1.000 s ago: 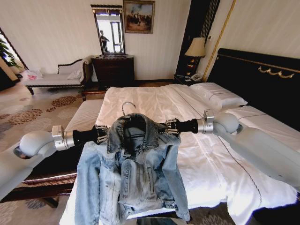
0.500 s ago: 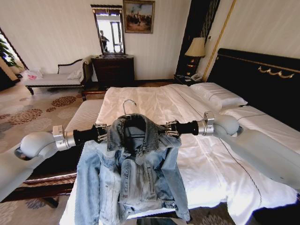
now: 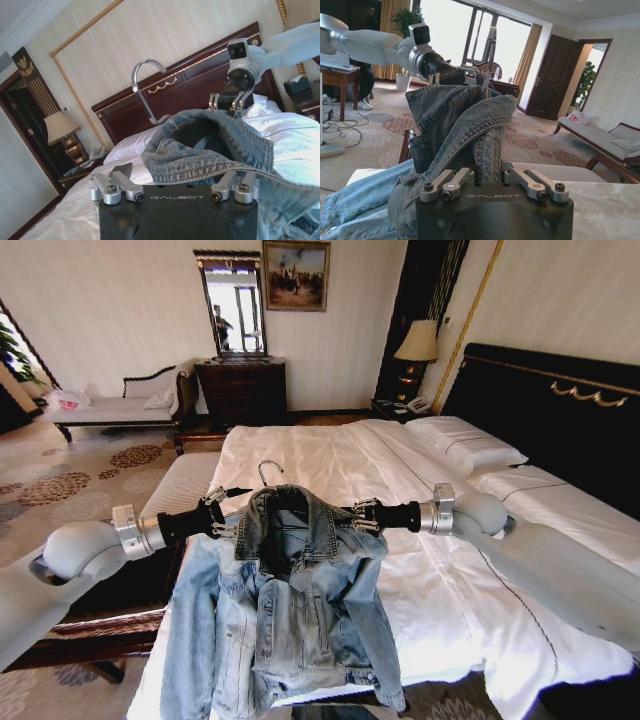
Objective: Pick up the clothes from the bed and hang them on the clothes hanger.
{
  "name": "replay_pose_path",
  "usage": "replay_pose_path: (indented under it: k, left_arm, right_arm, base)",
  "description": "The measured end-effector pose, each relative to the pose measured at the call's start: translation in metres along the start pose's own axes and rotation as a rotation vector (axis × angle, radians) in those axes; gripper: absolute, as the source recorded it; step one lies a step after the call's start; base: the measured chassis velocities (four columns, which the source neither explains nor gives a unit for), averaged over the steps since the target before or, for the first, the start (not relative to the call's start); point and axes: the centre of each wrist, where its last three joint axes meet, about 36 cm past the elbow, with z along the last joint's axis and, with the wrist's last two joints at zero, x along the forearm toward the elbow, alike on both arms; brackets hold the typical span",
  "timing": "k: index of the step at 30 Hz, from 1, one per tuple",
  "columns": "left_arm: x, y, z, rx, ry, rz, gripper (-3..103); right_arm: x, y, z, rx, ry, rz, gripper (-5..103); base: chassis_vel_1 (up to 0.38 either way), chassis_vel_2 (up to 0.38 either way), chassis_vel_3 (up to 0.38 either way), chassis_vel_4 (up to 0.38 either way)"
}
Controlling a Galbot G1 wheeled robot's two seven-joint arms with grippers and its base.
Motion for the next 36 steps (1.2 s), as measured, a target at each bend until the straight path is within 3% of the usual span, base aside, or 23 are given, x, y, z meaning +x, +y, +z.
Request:
replay_pose_path:
  k: [3, 12, 22, 25, 28, 36]
  left_arm:
    - [0.002, 0.000, -0.005, -0.013, -0.004, -0.001, 98]
    - [0.019, -0.007, -0.017, -0.018, -0.014, -0.030, 100]
    - [0.032, -0.011, -0.048, -0.022, -0.107, -0.090, 100]
    - [0.037, -0.011, -0.064, -0.023, -0.154, -0.118, 100]
    - [0.040, -0.012, -0.073, -0.032, -0.181, -0.136, 100]
    - [0.047, -0.013, -0.066, -0.013, -0.191, -0.177, 100]
  right_arm:
    - [0.000, 0.003, 0.002, -0.011, -0.012, 0.020, 20]
    - [0.003, 0.006, 0.005, -0.021, -0.035, 0.051, 20]
    - [0.000, 0.014, 0.012, -0.052, -0.061, 0.079, 19]
    - [0.002, 0.018, 0.016, -0.055, -0.072, 0.089, 15]
    - [0.002, 0.021, 0.017, -0.064, -0.083, 0.100, 3]
    - [0.004, 0.025, 0.019, -0.060, -0.077, 0.097, 2]
  base:
    - [0.000, 0.000, 0.000, 0.000]
    - [0.000, 0.000, 0.000, 0.000]
    - [0.000, 0.000, 0.000, 0.000]
    - [0.000, 0.000, 0.000, 0.000]
    - [0.000, 0.000, 0.000, 0.000]
    - [0.000, 0.000, 0.000, 0.000]
